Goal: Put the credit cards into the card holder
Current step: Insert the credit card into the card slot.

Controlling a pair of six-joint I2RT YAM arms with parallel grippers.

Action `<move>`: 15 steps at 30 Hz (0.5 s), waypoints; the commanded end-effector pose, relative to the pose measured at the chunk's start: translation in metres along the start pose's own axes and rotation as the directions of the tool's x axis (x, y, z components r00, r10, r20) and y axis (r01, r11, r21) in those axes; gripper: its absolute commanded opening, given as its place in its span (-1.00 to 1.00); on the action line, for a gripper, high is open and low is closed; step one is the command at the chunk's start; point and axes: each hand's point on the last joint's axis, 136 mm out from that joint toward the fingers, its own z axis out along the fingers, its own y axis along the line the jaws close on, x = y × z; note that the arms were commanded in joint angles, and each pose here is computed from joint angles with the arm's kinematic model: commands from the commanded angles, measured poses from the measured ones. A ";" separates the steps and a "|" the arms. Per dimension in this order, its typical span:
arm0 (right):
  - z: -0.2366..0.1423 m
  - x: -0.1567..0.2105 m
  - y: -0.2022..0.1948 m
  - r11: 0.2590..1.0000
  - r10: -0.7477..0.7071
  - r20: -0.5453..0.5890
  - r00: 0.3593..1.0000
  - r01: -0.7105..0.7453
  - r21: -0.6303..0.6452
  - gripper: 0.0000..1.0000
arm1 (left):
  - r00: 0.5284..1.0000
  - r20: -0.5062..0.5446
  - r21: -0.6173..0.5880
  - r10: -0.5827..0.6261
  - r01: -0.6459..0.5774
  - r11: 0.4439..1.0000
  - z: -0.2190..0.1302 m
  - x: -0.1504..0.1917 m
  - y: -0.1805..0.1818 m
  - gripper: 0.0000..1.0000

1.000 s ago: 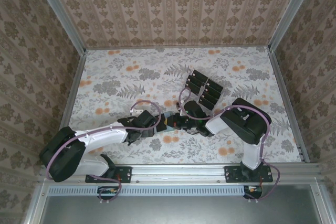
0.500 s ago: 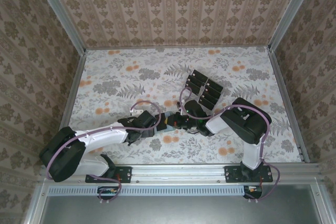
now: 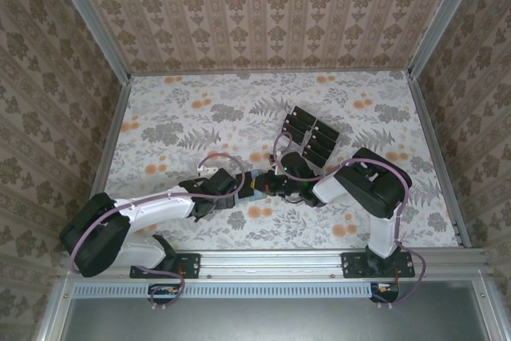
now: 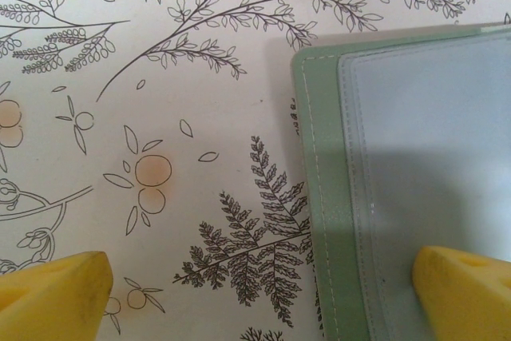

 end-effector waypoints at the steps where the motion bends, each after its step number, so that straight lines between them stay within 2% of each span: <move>1: 0.005 0.003 0.001 1.000 -0.001 -0.022 1.000 0.001 -0.011 -1.00 | 0.998 -0.051 -0.056 0.036 -0.039 0.998 0.004 0.019 0.015 0.99; 15: 0.002 0.014 -0.003 1.000 -0.007 -0.046 0.999 0.007 0.006 -1.00 | 0.998 -0.051 -0.058 0.037 -0.040 0.998 0.004 0.020 0.016 0.99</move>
